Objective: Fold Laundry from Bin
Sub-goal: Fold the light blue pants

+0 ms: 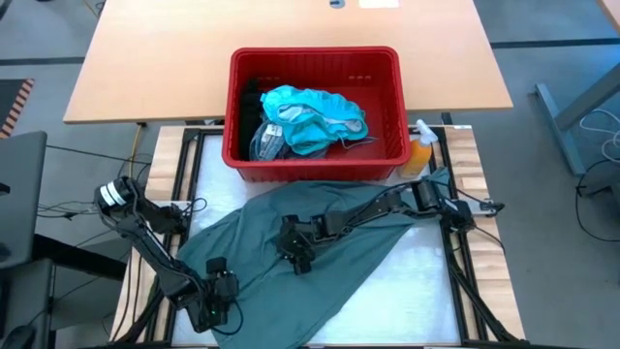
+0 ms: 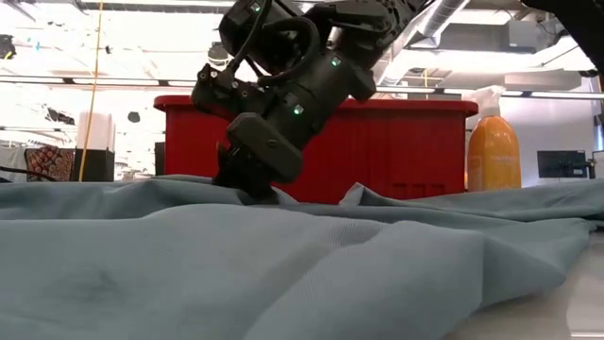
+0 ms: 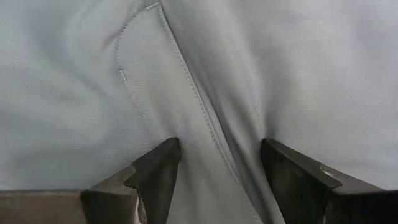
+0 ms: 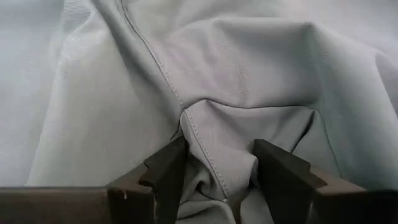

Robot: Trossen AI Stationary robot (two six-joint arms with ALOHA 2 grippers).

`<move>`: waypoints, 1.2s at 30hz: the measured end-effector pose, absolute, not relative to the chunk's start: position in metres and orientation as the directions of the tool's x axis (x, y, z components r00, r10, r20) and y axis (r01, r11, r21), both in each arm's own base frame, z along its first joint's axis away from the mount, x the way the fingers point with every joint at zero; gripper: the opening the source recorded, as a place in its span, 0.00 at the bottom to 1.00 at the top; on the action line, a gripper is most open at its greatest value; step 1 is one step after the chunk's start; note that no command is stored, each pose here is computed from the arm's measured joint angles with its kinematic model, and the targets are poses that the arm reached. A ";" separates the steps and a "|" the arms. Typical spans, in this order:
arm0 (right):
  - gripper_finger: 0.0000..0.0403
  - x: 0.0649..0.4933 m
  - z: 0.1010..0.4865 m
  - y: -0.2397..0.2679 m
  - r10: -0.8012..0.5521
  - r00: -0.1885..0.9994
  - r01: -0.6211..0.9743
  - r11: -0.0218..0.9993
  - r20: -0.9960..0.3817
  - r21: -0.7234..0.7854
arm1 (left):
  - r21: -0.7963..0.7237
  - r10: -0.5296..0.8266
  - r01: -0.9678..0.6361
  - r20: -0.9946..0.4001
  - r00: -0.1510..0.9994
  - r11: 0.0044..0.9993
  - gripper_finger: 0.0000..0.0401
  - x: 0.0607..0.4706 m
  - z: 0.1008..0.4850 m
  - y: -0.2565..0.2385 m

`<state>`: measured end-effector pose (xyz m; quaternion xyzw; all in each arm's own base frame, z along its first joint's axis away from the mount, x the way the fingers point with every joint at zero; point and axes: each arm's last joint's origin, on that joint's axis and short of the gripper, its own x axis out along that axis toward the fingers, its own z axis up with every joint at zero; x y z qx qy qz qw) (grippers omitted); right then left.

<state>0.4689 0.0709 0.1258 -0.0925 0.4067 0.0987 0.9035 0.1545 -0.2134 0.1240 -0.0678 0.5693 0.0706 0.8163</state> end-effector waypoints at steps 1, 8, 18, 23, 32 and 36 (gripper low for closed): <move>0.53 0.468 0.125 0.071 0.102 0.647 -0.254 0.963 -0.755 -0.088 | -0.029 0.038 -0.189 -0.939 0.342 0.981 0.56 0.155 0.124 -0.213; 0.46 0.465 0.123 0.067 0.043 0.620 -0.239 0.961 -0.784 -0.137 | -0.029 0.024 -0.168 -0.951 0.309 0.985 0.56 0.153 0.124 -0.214; 0.07 0.464 0.121 0.060 0.056 0.600 -0.282 0.948 -0.798 -0.145 | -0.051 0.013 -0.146 -0.913 0.407 0.988 0.56 0.150 0.158 -0.211; 0.12 0.464 0.120 0.056 0.060 0.598 -0.261 0.957 -0.799 -0.123 | -0.096 0.007 -0.228 -0.910 0.415 0.969 0.56 0.145 0.177 -0.204; 0.09 0.465 0.120 0.052 0.067 0.597 -0.261 0.959 -0.799 -0.114 | -0.162 -0.016 -0.355 -0.925 0.380 0.921 0.56 0.145 0.164 -0.215; 0.09 0.465 0.120 0.049 0.068 0.597 -0.254 0.961 -0.799 -0.108 | -0.110 0.030 -0.341 -0.924 0.380 0.934 0.56 0.151 0.146 -0.221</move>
